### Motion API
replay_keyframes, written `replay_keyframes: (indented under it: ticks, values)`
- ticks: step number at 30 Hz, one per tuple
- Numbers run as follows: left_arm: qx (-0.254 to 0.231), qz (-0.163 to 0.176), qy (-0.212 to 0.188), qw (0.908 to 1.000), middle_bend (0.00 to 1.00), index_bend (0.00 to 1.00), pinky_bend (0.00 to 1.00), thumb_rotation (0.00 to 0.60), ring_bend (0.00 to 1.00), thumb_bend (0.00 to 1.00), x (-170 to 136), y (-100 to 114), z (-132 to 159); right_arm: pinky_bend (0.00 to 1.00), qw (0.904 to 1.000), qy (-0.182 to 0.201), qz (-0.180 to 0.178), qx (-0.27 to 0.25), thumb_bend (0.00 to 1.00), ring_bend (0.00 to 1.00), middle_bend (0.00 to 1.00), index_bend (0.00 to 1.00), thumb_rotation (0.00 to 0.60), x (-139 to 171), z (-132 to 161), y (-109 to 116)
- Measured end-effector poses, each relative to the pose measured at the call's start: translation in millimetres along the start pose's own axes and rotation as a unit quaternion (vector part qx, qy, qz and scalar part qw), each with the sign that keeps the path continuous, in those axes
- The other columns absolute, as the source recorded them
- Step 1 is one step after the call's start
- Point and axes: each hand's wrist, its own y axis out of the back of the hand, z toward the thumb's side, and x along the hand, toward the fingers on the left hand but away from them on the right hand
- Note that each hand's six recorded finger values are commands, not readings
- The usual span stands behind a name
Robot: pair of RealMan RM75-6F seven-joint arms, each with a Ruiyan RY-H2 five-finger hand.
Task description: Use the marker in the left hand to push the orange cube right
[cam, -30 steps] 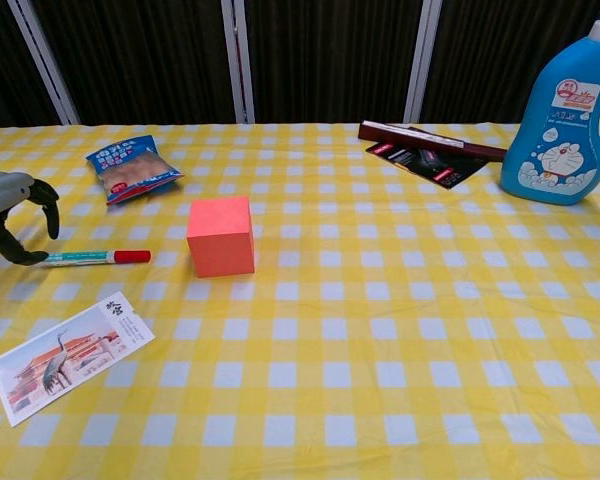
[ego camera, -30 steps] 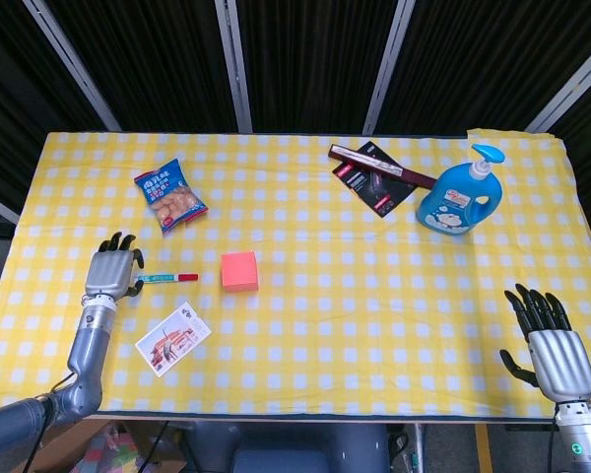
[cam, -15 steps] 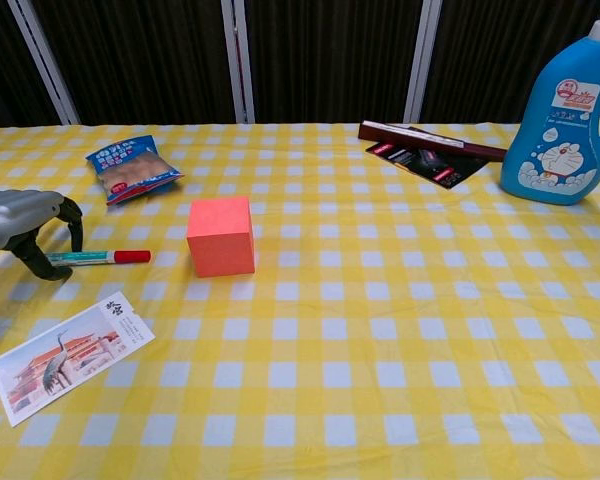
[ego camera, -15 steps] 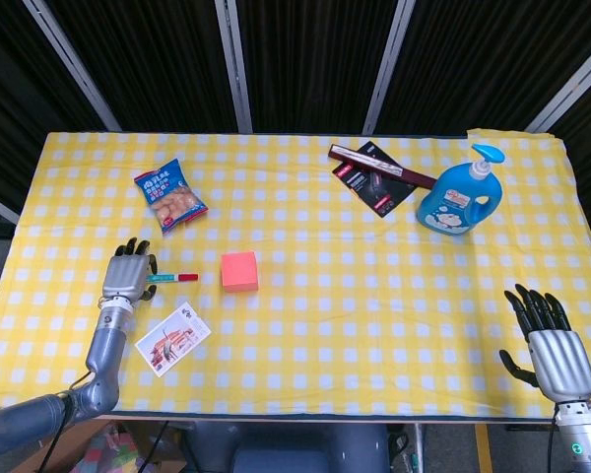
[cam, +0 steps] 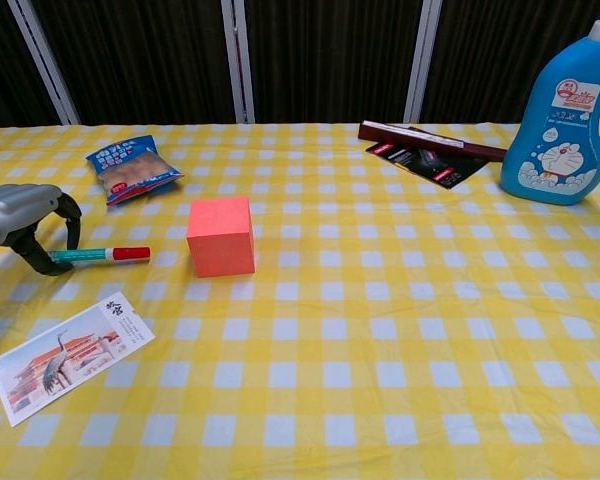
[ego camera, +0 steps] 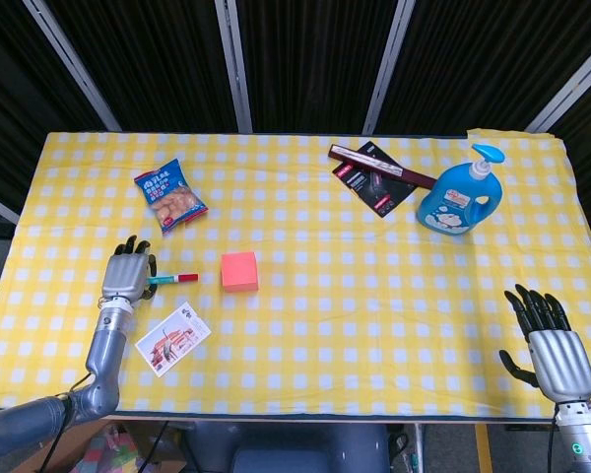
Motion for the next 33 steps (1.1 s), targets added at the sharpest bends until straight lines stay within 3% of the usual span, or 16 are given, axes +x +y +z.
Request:
replay_keyframes:
  ticks: [7,13,33]
  values:
    - [-0.001,0.008,0.003,1.0000,0.15,0.67,0.14,0.600,0.02,0.40,-2.2,9.1,-7.3,0.00,1.0000,-0.001,-0.001,-0.002,0.38,0.00,0.00,0.00,0.600,0.1,0.3,0.3]
    - [-0.005,0.007,-0.006,0.9999,0.15,0.67,0.14,0.600,0.02,0.40,0.8,9.4,2.7,0.00,1.0000,-0.002,0.000,-0.003,0.38,0.00,0.00,0.00,0.600,-0.2,-0.2,0.1]
    - [0.001,0.003,-0.074,0.9973,0.15,0.67,0.14,0.600,0.02,0.40,5.5,8.4,99.0,0.00,0.9999,-0.002,0.002,-0.014,0.38,0.00,0.00,0.00,0.600,-0.4,-1.1,1.5]
